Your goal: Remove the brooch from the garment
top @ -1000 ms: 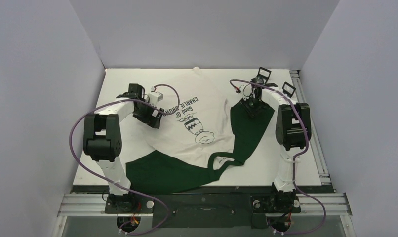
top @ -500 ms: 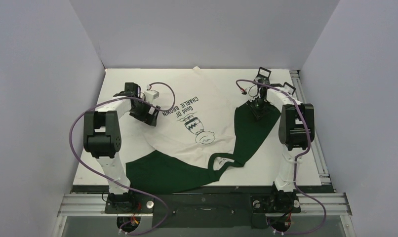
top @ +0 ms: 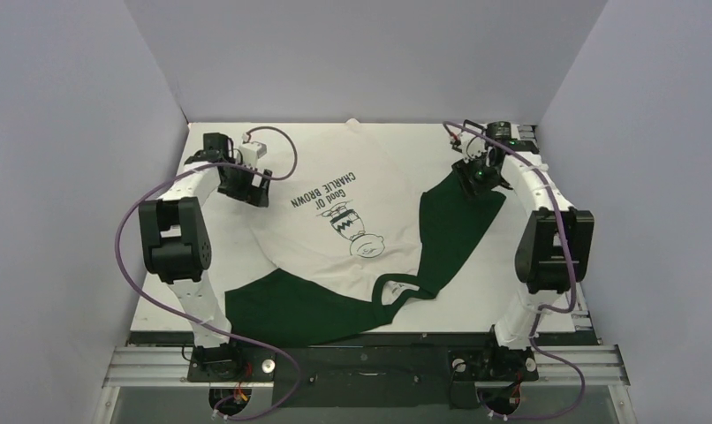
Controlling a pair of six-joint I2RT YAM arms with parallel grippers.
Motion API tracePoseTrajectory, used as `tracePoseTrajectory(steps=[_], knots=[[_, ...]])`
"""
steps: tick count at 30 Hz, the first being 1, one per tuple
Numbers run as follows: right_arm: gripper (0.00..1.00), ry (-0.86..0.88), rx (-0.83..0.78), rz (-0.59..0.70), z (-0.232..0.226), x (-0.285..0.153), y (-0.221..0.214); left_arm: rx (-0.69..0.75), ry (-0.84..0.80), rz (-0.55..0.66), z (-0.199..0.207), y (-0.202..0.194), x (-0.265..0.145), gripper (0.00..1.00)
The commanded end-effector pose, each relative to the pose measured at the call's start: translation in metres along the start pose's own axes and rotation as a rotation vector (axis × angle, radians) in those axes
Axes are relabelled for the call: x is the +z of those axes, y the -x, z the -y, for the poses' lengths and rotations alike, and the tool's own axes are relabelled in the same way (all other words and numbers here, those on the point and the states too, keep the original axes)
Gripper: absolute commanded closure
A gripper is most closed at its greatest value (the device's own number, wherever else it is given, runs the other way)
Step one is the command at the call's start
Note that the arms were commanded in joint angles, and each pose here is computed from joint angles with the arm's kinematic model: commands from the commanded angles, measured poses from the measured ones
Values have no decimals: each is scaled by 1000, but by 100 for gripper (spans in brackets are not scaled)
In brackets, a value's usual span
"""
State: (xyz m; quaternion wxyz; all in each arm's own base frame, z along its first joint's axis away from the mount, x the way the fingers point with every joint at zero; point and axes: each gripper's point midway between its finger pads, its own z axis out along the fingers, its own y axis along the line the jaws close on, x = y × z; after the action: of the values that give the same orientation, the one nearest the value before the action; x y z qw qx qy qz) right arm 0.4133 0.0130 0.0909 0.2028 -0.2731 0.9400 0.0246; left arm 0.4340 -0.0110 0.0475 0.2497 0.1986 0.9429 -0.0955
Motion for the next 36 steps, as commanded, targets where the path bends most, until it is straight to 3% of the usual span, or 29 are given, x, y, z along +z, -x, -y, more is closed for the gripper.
tracePoseTrajectory(steps=[1,8,15,24,36], knots=[[48,8,12,292,-8,-70,55,0,-8,217,-1,74,-70,4],[29,14,89,583,-24,-144,98,-35,-26,420,22,114,-131,4],[26,40,207,740,-45,-160,103,-70,-11,537,49,118,-160,4],[24,23,246,720,-71,-111,77,-50,21,458,82,78,-118,4],[24,46,260,680,-74,-92,72,-112,30,413,79,65,-98,4]])
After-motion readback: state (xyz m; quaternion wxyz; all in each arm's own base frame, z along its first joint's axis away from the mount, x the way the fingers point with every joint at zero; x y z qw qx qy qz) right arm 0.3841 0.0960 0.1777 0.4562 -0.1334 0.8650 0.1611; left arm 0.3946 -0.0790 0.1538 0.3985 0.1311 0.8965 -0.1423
